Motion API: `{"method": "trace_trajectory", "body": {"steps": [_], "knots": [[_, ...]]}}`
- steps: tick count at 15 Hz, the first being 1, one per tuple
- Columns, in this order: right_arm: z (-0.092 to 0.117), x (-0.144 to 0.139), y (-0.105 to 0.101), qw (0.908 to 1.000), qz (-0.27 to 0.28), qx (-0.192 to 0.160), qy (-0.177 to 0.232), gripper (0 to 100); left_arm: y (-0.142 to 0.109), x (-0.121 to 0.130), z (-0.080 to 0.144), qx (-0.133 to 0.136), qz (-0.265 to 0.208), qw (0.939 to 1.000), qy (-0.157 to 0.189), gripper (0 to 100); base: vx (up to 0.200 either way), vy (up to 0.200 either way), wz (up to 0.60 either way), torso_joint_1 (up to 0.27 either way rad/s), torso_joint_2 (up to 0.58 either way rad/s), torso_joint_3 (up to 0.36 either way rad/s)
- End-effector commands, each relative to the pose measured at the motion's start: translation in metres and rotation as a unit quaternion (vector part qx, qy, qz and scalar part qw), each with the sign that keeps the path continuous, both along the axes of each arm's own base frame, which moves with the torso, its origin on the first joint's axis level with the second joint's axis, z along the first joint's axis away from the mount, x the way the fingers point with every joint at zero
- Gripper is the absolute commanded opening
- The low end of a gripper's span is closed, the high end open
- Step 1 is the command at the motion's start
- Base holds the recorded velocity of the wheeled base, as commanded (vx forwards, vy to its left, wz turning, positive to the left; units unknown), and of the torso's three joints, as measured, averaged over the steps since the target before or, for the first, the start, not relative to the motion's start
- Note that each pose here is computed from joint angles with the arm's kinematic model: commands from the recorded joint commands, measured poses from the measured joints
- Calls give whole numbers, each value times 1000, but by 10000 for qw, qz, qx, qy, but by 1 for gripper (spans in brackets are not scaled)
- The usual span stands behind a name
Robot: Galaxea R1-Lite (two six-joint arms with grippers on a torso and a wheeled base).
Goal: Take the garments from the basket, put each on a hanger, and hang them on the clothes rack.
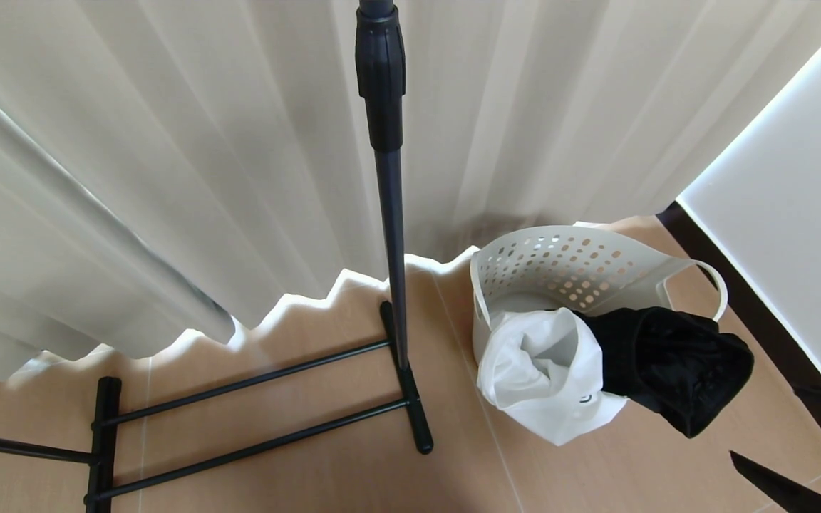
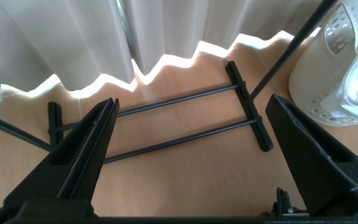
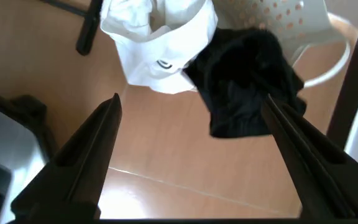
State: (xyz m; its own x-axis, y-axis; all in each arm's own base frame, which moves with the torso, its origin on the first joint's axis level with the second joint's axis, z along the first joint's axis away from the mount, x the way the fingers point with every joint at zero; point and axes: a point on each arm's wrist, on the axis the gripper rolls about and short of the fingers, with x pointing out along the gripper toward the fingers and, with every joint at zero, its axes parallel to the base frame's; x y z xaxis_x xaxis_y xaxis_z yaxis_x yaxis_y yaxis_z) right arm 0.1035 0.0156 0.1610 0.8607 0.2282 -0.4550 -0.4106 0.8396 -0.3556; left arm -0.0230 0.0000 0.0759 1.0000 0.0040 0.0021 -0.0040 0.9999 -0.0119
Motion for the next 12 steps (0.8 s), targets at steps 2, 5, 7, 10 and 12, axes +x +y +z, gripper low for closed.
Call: {"method": "trace_trajectory", "body": {"steps": [2, 5, 7, 10, 12], "knots": [[-4, 136, 64, 9741, 1164, -1859, 545, 100, 0, 0, 0, -2, 10, 10000, 3, 100, 0, 0, 0, 0, 0, 0], [-26, 209, 97, 9652, 663, -2428, 706, 100, 0, 0, 0, -2, 3, 10000, 3, 100, 0, 0, 0, 0, 0, 0], [-41, 240, 111, 9625, 577, -2551, 720, 100, 0, 0, 0, -2, 3, 10000, 3, 100, 0, 0, 0, 0, 0, 0], [-47, 273, 123, 9628, 392, -2611, 577, 100, 0, 0, 0, -2, -5, 10000, 3, 100, 0, 0, 0, 0, 0, 0], [-51, 285, 125, 9607, 226, -2709, 561, 100, 0, 0, 0, -2, -5, 10000, 3, 100, 0, 0, 0, 0, 0, 0]]}}
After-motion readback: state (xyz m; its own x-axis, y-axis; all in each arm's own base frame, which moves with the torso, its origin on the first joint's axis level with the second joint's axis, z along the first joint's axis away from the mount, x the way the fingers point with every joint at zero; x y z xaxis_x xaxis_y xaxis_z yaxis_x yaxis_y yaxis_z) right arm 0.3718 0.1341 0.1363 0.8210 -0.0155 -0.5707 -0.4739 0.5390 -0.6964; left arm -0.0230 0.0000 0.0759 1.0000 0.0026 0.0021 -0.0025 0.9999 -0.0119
